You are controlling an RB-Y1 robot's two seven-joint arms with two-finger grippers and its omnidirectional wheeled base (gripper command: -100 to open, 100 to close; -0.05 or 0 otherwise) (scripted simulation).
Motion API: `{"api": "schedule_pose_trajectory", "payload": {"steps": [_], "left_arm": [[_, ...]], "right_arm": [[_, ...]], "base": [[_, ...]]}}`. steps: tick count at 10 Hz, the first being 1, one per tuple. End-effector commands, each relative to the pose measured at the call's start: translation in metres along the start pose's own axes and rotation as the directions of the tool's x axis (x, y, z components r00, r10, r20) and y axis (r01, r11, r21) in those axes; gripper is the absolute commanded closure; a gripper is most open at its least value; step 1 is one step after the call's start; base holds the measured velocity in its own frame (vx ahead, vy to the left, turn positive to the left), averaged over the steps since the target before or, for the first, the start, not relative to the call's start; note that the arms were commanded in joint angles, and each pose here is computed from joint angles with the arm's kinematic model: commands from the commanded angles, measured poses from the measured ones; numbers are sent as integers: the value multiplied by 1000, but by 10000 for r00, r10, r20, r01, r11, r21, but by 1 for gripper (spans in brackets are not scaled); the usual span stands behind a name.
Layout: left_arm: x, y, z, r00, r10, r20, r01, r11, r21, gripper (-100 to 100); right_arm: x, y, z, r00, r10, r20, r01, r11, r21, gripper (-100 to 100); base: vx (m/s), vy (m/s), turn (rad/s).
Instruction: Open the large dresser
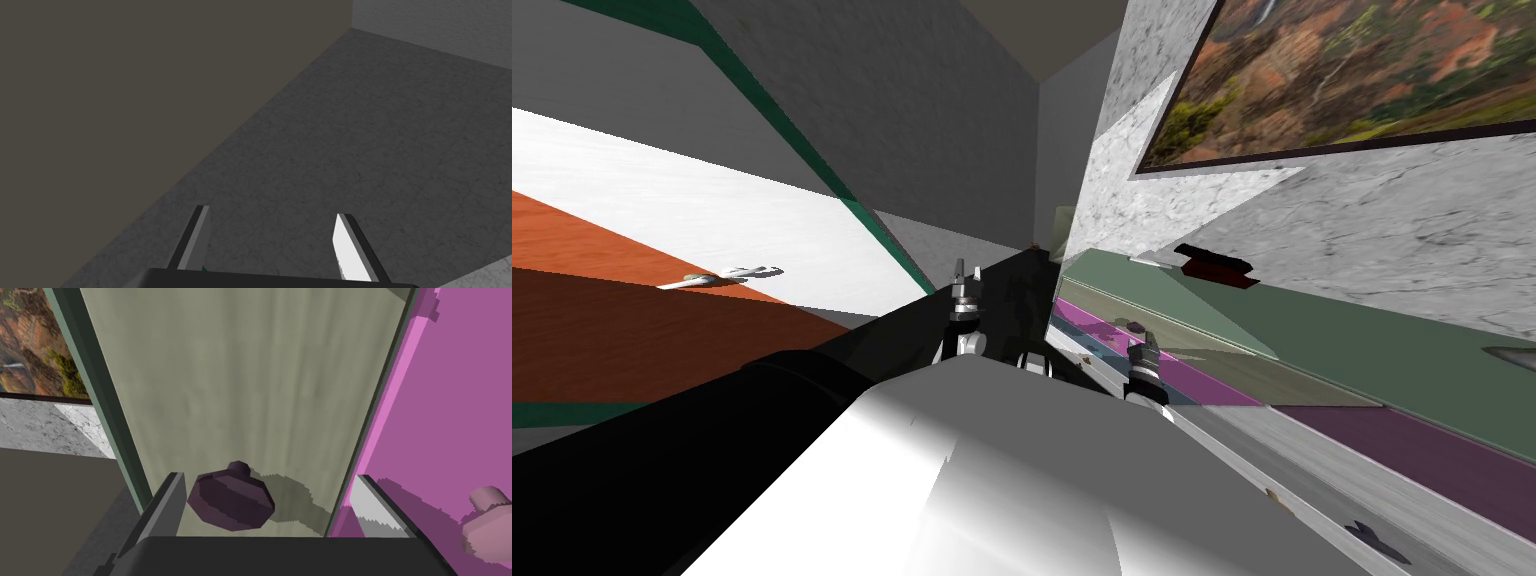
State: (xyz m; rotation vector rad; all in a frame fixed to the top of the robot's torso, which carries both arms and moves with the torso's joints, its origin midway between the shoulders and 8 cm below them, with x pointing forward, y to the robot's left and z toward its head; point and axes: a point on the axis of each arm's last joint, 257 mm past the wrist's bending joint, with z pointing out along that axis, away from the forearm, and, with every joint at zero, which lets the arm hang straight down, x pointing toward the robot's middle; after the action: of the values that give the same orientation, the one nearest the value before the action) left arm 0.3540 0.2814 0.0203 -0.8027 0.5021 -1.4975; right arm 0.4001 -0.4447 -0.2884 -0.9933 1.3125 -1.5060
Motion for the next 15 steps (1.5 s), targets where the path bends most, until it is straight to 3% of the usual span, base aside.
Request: {"api": "schedule_pose_trajectory", "payload": {"steps": [1, 2, 3, 4, 5, 10, 11, 15], "left_arm": [[0, 0, 0, 10000, 0, 0, 0, 10000, 0, 0], [0, 0, 0, 10000, 0, 0, 0, 10000, 0, 0], [0, 0, 0, 10000, 0, 0, 0, 10000, 0, 0], [0, 0, 0, 10000, 1, 0, -1, 10000, -1, 0], [0, 0, 0, 10000, 1, 0, -1, 10000, 0, 0], [0, 0, 0, 10000, -1, 0, 1, 10000, 0, 0], [0, 0, 0, 10000, 0, 1, 0, 10000, 0, 0], [0, 0, 0, 10000, -3, -1, 3, 10000, 2, 0]], "right_arm": [[1, -7, 1, 9973, -690, 253, 680, 9970, 379, -100], [1, -5, 1, 9984, -536, 199, 530, 9982, 283, -100], [9, -13, 15, 9982, -579, 165, 574, 9979, 310, -100], [6, -11, 7, 9982, -566, 172, 561, 9979, 329, -100], [6, -11, 8, 9982, -570, 177, 564, 9979, 316, 100], [-26, -21, -28, 9908, -454, 1274, 407, 9984, 390, 100], [-23, -24, -21, 9925, -459, 1131, 404, 9979, 506, 100], [-34, -22, -37, 9880, -425, 1482, 374, 9986, 371, 100]], "base": [[18, 33, -3], [8, 14, -1], [53, 14, 29], [35, 7, 9], [6, -1, -9], [-11, 69, -204], [-15, 42, -54], [-157, 69, -58]]}}
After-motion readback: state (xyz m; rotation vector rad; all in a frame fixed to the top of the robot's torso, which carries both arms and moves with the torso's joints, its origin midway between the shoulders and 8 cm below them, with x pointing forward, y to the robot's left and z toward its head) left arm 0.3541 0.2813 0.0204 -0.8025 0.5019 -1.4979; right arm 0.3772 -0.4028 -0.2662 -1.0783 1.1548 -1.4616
